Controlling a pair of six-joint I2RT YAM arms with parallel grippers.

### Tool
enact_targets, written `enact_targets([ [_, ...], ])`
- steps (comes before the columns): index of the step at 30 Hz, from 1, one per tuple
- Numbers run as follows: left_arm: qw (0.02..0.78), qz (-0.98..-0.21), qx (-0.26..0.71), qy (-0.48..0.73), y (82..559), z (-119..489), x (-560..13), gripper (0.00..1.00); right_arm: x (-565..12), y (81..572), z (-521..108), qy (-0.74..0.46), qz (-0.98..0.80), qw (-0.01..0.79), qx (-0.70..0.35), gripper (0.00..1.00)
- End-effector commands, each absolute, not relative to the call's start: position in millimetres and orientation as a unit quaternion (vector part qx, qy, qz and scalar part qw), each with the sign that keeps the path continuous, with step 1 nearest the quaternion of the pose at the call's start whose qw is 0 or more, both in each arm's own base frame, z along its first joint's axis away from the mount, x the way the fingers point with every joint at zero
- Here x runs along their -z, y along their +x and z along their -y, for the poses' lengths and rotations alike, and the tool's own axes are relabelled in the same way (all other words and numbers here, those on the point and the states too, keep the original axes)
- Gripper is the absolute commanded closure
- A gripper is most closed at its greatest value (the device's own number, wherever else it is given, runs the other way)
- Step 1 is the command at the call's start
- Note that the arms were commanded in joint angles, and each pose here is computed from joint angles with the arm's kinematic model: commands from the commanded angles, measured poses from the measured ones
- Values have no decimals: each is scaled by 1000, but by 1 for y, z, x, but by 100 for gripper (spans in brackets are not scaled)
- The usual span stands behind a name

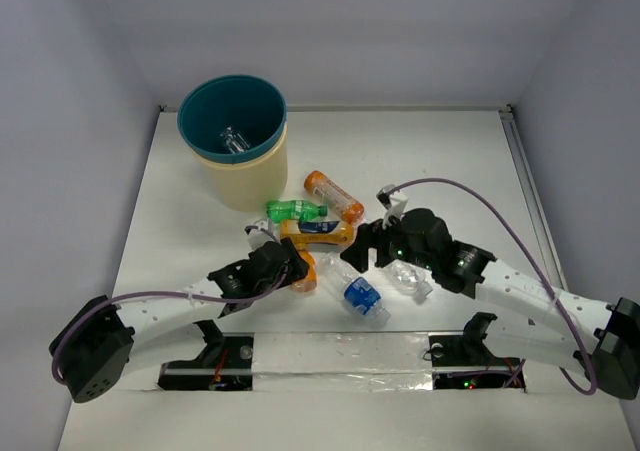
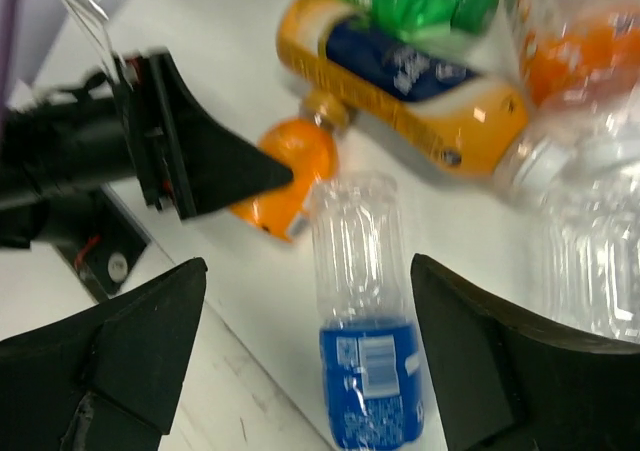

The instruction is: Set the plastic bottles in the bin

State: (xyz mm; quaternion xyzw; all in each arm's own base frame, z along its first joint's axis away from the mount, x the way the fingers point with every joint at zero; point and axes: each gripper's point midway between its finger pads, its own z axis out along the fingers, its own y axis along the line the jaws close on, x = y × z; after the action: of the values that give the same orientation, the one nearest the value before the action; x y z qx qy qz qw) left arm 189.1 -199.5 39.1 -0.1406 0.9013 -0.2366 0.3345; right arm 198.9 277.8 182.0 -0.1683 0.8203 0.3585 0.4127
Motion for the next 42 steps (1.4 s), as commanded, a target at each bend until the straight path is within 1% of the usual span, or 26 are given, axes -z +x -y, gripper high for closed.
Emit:
enact_targets([
  [1, 357, -884, 255, -159, 202, 209, -59, 47, -164, 189, -271, -158, -837, 390, -350, 11],
  [5, 351, -887, 255, -157, 194, 208, -59, 67, -128, 184, -269, -162, -864, 349, -326, 6],
  [7, 346, -889, 259, -154, 189, 208, -61, 72, -124, 179, -279, -179, -863, 333, -335, 3],
  [9, 341, -888, 267, -151, 183, 207, -68, 75, -111, 181, -285, -188, -873, 318, -319, 2],
  [11, 342, -886, 277, -148, 176, 205, -81, 77, -110, 186, -292, -194, -872, 318, -319, 1],
  [13, 340, -886, 280, -144, 169, 202, -91, 77, -98, 188, -299, -204, -878, 305, -306, 0],
  [16, 350, -869, 316, -150, 161, 196, -117, 78, -82, 192, -306, -215, -887, 292, -286, 0],
  [19, 349, -866, 322, -153, 154, 188, -131, 79, -68, 187, -313, -227, -893, 275, -273, 0],
  [23, 384, -838, 350, -166, 154, 174, -177, 79, -60, 178, -321, -241, -895, 265, -267, 2],
  [24, 404, -831, 345, -165, 158, 168, -187, 79, -58, 179, -321, -240, -896, 264, -265, 5],
  [25, 420, -820, 353, -163, 161, 166, -209, 79, -57, 179, -321, -239, -897, 264, -263, 8],
  [26, 422, -817, 358, -164, 162, 169, -220, 79, -56, 176, -323, -242, -897, 262, -262, 10],
  [27, 453, -815, 330, -149, 170, 162, -229, 78, -55, 176, -322, -241, -897, 261, -261, 16],
  [29, 480, -807, 315, -138, 182, 165, -265, 77, -61, 173, -325, -243, -893, 267, -270, 27],
  [30, 502, -801, 293, -141, 191, 160, -277, 77, -65, 173, -325, -239, -892, 270, -275, 34],
  [31, 527, -785, 295, -137, 197, 158, -308, 77, -67, 172, -324, -237, -890, 272, -278, 38],
  [33, 558, -774, 269, -135, 214, 163, -331, 76, -84, 169, -326, -233, -881, 285, -297, 45],
  [34, 583, -748, 283, -145, 220, 163, -364, 75, -89, 168, -325, -231, -878, 290, -302, 45],
  [36, 612, -738, 242, -148, 240, 162, -380, 74, -101, 167, -325, -224, -872, 300, -316, 45],
  [37, 631, -714, 258, -160, 246, 162, -409, 73, -115, 165, -325, -222, -862, 311, -333, 45],
  [38, 641, -715, 231, -156, 261, 162, -411, 73, -121, 165, -326, -220, -855, 319, -345, 45],
  [40, 652, -707, 225, -154, 280, 165, -423, 72, -137, 162, -328, -216, -841, 330, -371, 46],
  [41, 653, -711, 211, -154, 296, 169, -427, 72, -153, 161, -328, -214, -827, 346, -388, 46],
  [42, 657, -713, 182, -163, 314, 155, -425, 72, -156, 159, -326, -211, -825, 348, -393, 46],
])
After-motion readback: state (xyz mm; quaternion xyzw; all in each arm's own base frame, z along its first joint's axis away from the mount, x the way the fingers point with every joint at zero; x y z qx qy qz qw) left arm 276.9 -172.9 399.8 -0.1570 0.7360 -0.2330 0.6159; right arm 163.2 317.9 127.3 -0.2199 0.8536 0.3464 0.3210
